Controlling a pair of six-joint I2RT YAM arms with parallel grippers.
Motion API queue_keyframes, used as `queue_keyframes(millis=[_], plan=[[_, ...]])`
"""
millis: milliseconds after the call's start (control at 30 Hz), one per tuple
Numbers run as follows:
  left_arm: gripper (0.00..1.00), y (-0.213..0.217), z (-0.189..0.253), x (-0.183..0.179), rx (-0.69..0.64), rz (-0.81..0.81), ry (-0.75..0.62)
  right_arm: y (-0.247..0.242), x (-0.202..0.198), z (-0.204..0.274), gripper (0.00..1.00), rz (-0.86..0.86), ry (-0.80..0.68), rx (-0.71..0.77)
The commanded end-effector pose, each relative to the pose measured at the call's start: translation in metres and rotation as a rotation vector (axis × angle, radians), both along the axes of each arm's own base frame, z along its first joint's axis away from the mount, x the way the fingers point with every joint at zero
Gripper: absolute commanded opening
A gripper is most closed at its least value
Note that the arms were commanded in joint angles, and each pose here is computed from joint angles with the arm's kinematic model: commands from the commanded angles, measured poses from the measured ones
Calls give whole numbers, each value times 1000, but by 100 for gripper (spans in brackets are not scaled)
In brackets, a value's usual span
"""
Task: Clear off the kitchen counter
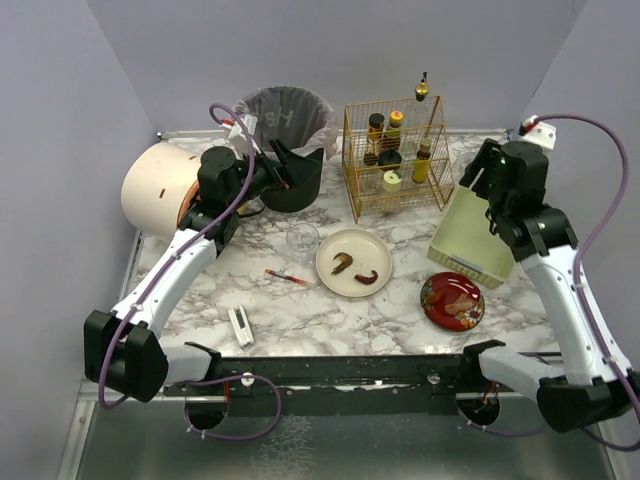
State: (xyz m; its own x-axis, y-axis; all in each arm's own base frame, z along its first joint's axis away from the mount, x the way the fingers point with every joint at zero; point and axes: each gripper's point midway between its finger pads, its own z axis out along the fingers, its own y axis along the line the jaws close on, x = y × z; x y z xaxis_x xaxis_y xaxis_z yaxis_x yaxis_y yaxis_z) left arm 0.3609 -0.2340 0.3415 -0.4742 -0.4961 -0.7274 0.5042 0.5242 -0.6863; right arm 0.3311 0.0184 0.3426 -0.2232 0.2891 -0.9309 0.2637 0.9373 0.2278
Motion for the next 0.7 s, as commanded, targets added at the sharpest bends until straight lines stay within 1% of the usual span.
queue_keyframes(millis=[0, 67, 167, 333, 533, 667], plan=[[89, 17, -11, -4, 153, 55, 14, -49, 9, -22, 0, -196, 177, -230], [91, 20, -22, -7, 199, 53, 51, -61, 23, -38, 0, -224, 245, -269], [93, 26, -38, -12, 254, 58, 91, -82, 39, -58, 0, -262, 339, -283], [98, 36, -44, -18, 302, 90, 94, -110, 56, -83, 0, -263, 430, -234], [99, 39, -47, -17, 331, 99, 95, -106, 76, -134, 0, -153, 575, -150], [99, 39, -51, -17, 335, 96, 107, -107, 89, -156, 0, -141, 613, -128]])
